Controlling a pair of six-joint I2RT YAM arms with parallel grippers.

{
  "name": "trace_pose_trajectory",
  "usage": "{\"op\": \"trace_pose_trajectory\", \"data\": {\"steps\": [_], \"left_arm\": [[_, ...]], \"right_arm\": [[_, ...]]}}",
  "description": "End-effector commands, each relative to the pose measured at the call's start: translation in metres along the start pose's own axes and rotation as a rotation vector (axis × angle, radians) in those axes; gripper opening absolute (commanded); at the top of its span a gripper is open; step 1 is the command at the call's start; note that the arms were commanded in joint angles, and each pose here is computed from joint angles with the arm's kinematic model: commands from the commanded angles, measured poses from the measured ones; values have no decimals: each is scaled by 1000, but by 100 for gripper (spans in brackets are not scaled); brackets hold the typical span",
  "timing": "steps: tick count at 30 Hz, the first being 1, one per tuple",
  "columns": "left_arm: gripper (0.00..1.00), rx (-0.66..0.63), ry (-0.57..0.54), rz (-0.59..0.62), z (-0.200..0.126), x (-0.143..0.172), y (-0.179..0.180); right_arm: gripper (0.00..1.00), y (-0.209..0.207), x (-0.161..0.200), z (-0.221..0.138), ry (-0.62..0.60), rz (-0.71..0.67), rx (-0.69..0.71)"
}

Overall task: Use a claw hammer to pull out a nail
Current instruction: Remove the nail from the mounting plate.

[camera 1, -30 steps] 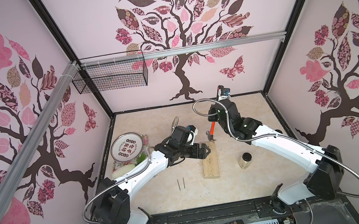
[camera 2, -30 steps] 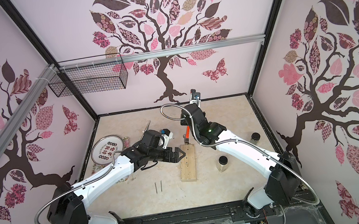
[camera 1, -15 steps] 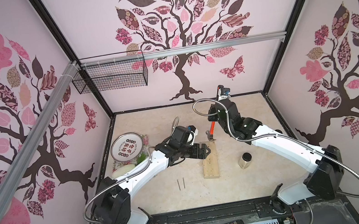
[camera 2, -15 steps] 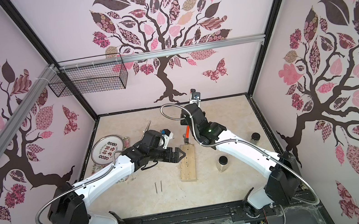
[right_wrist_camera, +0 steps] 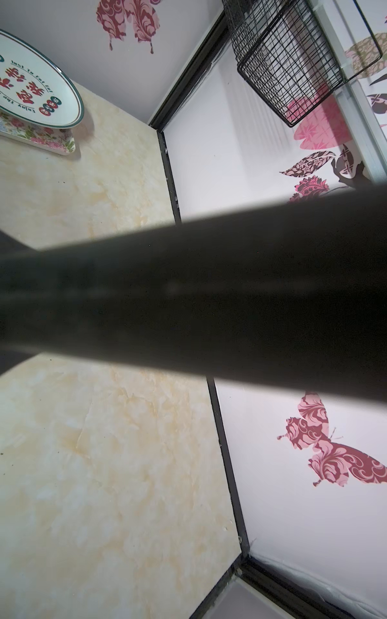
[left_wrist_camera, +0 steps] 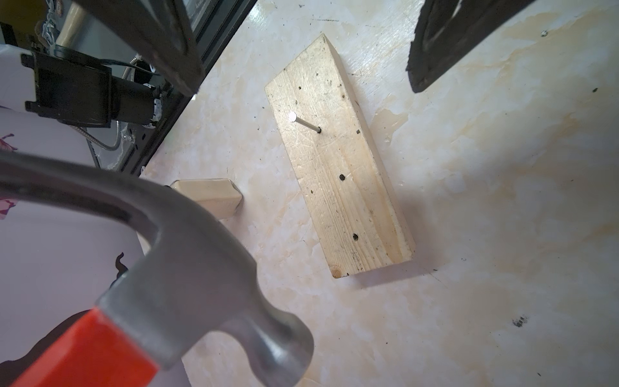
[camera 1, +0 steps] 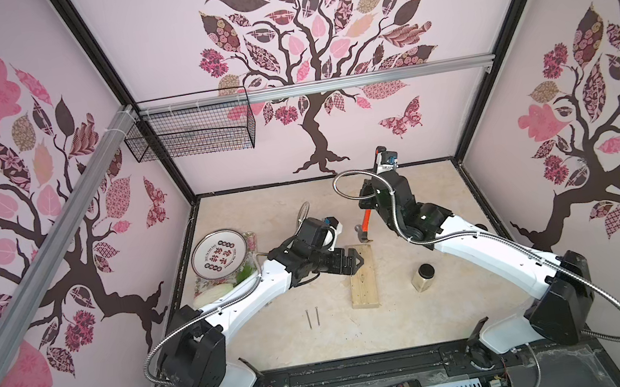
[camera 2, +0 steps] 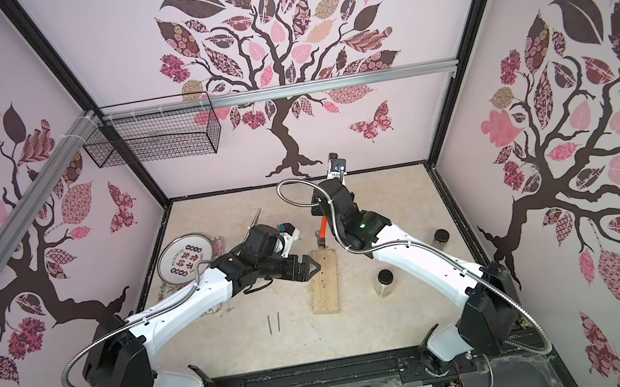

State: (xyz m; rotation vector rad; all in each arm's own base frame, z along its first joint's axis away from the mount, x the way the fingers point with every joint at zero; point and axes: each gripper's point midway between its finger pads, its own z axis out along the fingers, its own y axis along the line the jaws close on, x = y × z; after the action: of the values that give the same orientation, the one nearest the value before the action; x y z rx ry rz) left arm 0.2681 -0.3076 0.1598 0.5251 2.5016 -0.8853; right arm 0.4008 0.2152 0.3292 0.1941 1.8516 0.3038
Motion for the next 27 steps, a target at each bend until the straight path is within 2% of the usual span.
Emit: {"op": "trace_pose_trajectory", "data": {"steps": [1,5,7,10,15,22,27], "left_arm": [[98,17,-10,25,-2,-6,-4],[98,30,-6,-12,-11,-8,-10],[97,-16,3,-54,-17,-5,-4],[97,-70,5,-117,-22,6,6],[96,-55,-23,-182,-19,31,11],[94,3,34,-135,13,63,-6],[89,45,75,-160,43,78,-4]], "right_arm": [[5,17,-37,-9,-107,68,-60],[5,20,-38,-6,-112,56,-63],[5,21,-38,-5,-115,54,-69],[5,27,-36,-3,-116,47,-98],[4,27,-23,1,-126,30,-124],[4,32,0,9,-112,1,-152],[4,29,12,2,-182,-38,-145]]}}
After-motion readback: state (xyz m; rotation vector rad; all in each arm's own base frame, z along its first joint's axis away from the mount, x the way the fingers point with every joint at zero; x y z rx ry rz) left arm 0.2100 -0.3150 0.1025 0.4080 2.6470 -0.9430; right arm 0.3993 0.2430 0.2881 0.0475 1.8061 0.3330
